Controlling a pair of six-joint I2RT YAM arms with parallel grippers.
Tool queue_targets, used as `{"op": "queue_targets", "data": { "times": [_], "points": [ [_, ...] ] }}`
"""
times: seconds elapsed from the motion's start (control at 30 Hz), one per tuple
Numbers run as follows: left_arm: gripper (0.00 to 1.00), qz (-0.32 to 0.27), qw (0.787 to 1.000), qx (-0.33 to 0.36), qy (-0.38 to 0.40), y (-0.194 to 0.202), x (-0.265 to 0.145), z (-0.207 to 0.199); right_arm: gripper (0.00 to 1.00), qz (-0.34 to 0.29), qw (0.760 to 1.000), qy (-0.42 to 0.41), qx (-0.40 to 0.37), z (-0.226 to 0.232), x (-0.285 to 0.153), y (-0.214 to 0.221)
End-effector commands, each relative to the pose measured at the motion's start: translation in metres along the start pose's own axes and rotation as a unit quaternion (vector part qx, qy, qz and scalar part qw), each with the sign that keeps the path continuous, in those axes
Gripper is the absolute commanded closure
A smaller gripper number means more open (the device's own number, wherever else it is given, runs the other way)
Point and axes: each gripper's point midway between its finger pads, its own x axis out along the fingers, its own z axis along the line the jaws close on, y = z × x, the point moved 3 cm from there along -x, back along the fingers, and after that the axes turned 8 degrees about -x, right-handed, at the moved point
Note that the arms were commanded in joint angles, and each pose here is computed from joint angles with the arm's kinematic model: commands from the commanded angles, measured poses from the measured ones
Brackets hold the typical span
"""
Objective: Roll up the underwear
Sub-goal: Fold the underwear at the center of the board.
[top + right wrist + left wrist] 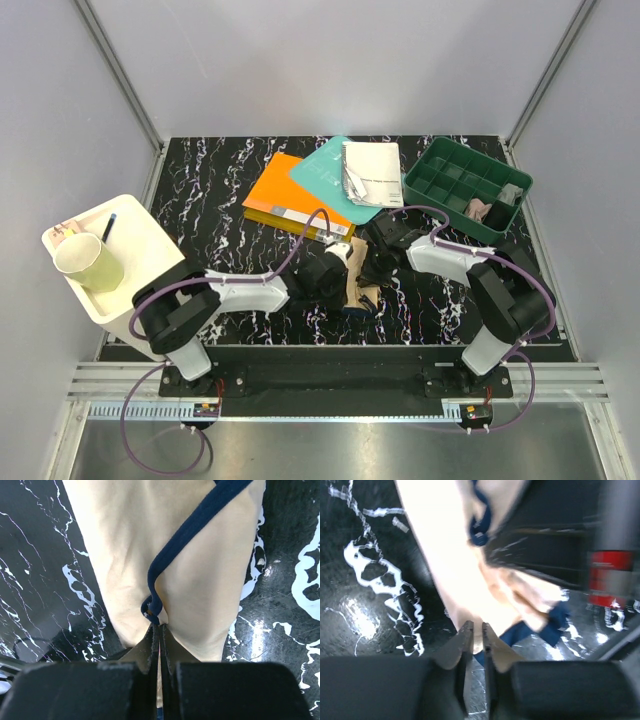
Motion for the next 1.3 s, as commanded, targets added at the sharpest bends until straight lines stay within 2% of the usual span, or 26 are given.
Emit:
{"op": "queue_targets", "data": {
  "times": [0.0, 0.13, 0.47, 0.77, 0.87, 0.9, 0.97, 1.0, 1.1, 1.27],
  "points": [
    [0.92, 0.003, 1.0, -0.009, -0.024, -0.004, 0.013, 0.007, 1.0, -0.036, 0.999, -0.016, 0.001, 0.013, -0.012, -0.011],
    [1.0, 0.022, 0.999, -0.005, -0.035, 0.0, 0.021, 0.012, 1.0, -0.05, 0.998, -0.039, -0.003, 0.029, -0.024, -0.017],
    [1.0, 0.016, 0.999, -0.003, -0.039, 0.0, 0.017, 0.015, 1.0, -0.055, 0.997, -0.053, -0.018, 0.047, -0.022, -0.023],
    [1.0, -0.001, 0.999, -0.004, -0.043, -0.006, 0.011, 0.016, 1.0, -0.022, 0.999, -0.035, -0.019, 0.034, 0.017, -0.011],
    [0.93, -0.012, 0.998, -0.009, -0.055, -0.01, 0.001, 0.018, 1.0, -0.01, 1.0, -0.023, -0.017, 0.027, 0.026, -0.006],
    [0.84, -0.019, 0.998, -0.01, -0.053, -0.013, -0.005, 0.018, 1.0, -0.009, 1.0, -0.021, -0.017, 0.026, 0.028, -0.005],
    [0.75, -0.024, 0.998, -0.015, -0.06, -0.014, -0.014, 0.02, 1.0, -0.006, 1.0, -0.017, -0.014, 0.023, 0.032, -0.004],
    [0.68, -0.031, 0.998, -0.016, -0.056, -0.017, -0.021, 0.019, 1.0, -0.005, 1.0, -0.017, -0.014, 0.023, 0.032, -0.003],
    [0.57, -0.04, 0.997, -0.03, -0.051, -0.018, -0.035, 0.019, 1.0, -0.007, 1.0, -0.017, -0.016, 0.023, 0.031, -0.004],
    [0.49, -0.072, 0.995, -0.065, -0.016, -0.029, -0.049, 0.005, 1.0, -0.007, 1.0, -0.016, -0.016, 0.023, 0.031, -0.003]
  ]
}}
